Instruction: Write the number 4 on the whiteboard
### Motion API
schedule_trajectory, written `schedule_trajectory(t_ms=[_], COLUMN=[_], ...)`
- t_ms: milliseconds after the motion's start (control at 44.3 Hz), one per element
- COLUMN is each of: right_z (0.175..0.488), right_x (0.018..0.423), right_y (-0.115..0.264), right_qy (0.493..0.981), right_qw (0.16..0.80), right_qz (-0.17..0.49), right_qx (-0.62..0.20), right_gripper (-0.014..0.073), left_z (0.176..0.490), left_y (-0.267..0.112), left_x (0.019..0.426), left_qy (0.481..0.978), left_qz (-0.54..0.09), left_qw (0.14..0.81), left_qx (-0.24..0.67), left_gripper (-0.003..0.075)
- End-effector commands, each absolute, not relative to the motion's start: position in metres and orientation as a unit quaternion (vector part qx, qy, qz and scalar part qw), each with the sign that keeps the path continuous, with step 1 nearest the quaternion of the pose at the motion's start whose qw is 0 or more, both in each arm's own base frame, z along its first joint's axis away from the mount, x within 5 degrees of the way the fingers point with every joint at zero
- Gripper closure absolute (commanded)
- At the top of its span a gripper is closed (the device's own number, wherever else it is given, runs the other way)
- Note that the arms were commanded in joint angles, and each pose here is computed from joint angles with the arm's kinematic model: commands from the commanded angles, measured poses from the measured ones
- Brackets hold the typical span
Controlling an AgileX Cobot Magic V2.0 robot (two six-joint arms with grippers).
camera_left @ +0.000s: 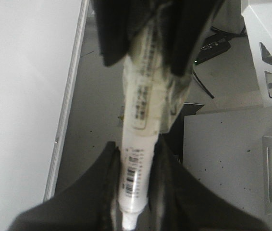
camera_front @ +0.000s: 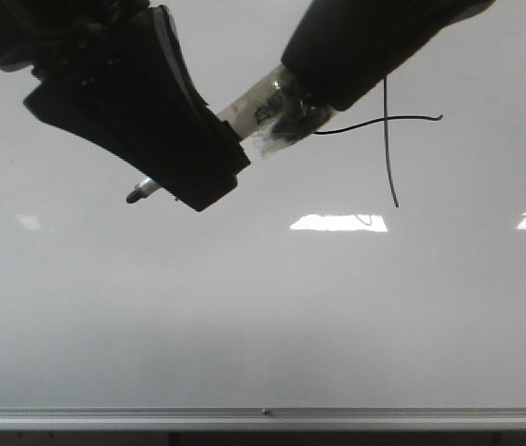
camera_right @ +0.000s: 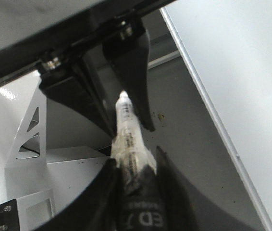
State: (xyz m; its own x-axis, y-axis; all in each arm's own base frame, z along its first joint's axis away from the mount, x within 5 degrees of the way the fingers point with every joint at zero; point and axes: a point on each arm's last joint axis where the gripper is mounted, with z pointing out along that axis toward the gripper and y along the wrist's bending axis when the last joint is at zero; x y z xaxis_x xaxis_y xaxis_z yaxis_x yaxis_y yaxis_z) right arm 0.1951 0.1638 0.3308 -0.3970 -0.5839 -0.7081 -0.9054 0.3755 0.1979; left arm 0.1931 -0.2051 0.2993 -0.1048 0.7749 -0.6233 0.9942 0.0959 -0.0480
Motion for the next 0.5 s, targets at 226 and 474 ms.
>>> schedule_trajectory(t_ms=[226,474], right_z=[0.374,0.358], right_x=[0.181,0.147], right_y=[0.134,0.082], right_qy=[0.78,0.809], right_qw=[0.402,0.467], right_qz=[0.269,0.23], right_qx=[-0.396,-0.273], right_gripper=[0.026,0.026], left_z=[0.315,0.305], left_y=[-0.188,-0.145], left_x=[0.214,0.235], left_qy=[0.767,0.84], left_qz=[-0.203,-0.16], left_qw=[0.287,0.309], left_qx=[0.537,0.416], left_gripper=[0.074,0.074])
